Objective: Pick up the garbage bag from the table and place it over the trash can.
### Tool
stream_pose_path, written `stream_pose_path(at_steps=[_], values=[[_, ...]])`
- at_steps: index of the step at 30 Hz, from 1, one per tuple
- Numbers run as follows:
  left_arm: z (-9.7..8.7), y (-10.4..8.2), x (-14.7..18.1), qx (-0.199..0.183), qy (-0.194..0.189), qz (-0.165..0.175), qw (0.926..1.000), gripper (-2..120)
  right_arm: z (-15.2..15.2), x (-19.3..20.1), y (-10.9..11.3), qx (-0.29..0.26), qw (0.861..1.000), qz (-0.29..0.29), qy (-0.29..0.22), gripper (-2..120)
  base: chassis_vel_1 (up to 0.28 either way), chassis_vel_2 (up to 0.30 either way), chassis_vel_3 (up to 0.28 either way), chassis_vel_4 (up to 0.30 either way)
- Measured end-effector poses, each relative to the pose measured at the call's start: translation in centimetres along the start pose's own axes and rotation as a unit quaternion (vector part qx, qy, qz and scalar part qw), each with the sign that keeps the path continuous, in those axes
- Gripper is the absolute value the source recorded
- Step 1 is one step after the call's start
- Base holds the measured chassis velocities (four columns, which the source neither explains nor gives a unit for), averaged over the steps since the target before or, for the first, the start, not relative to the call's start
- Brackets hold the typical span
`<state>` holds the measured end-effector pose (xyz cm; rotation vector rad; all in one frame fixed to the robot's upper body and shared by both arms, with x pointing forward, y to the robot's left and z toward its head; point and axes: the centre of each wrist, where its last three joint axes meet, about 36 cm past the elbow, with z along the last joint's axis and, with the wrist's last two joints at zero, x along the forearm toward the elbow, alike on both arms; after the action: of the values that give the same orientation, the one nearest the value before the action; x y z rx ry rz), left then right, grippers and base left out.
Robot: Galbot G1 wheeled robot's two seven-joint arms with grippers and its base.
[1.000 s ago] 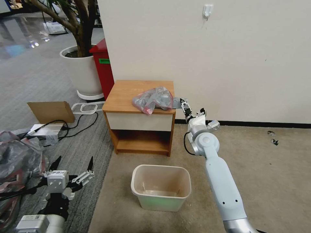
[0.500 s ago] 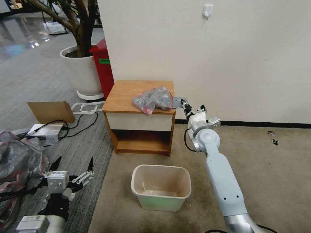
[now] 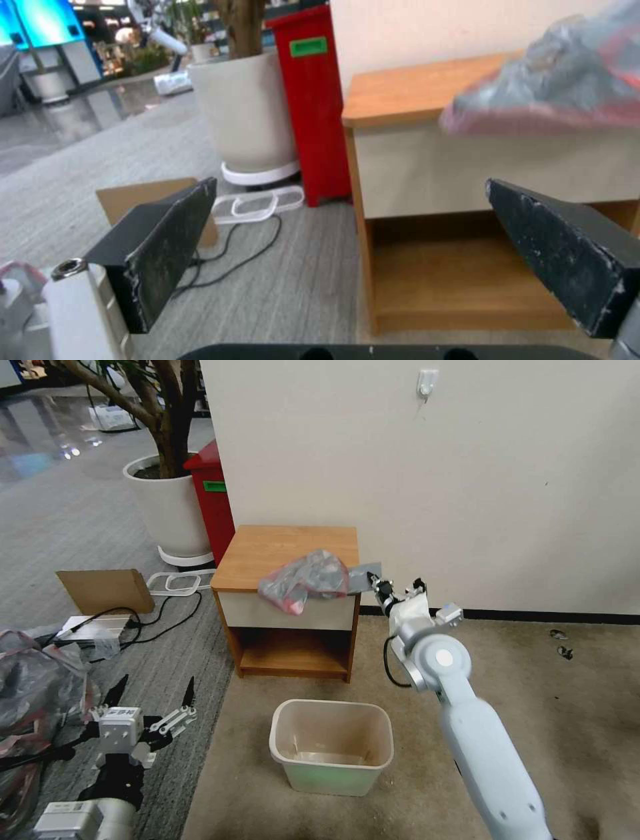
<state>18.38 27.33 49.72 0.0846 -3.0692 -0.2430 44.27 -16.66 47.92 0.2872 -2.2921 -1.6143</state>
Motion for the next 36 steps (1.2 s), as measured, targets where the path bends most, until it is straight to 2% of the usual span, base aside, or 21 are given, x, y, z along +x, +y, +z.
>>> stream_pose_path(at_steps=[6, 8, 12, 25, 36], values=[[-0.3, 0.3, -0.6, -0.009, -0.005, 0.009, 0.9999, 100, 4.6, 6.0, 0.1, 0.001, 0.997, -0.003, 0.073, 0, 0.0, 0.0, 0.0, 0.0], [-0.4, 0.4, -0.6, -0.008, -0.006, 0.009, 0.9999, 100, 5.2, 6.9, 0.1, 0.002, 0.996, -0.002, 0.084, 0, 0.0, 0.0, 0.0, 0.0], [-0.5, 0.4, -0.9, -0.006, -0.011, 0.011, 0.9999, 100, 7.7, 10.2, -1.8, 0.055, 0.991, 0.033, 0.119, 0, 0.0, 0.0, 0.0, 0.0], [-0.5, 0.2, -1.1, 0.001, -0.015, 0.012, 0.9998, 100, 7.1, 13.9, -6.3, 0.146, 0.978, 0.078, 0.123, 0, 0.0, 0.0, 0.0, 0.0], [-0.3, 0.2, -1.2, 0.0, -0.012, 0.018, 0.9998, 100, 7.4, 15.0, -8.1, 0.194, 0.969, 0.095, 0.123, 0, 0.0, 0.0, 0.0, 0.0]])
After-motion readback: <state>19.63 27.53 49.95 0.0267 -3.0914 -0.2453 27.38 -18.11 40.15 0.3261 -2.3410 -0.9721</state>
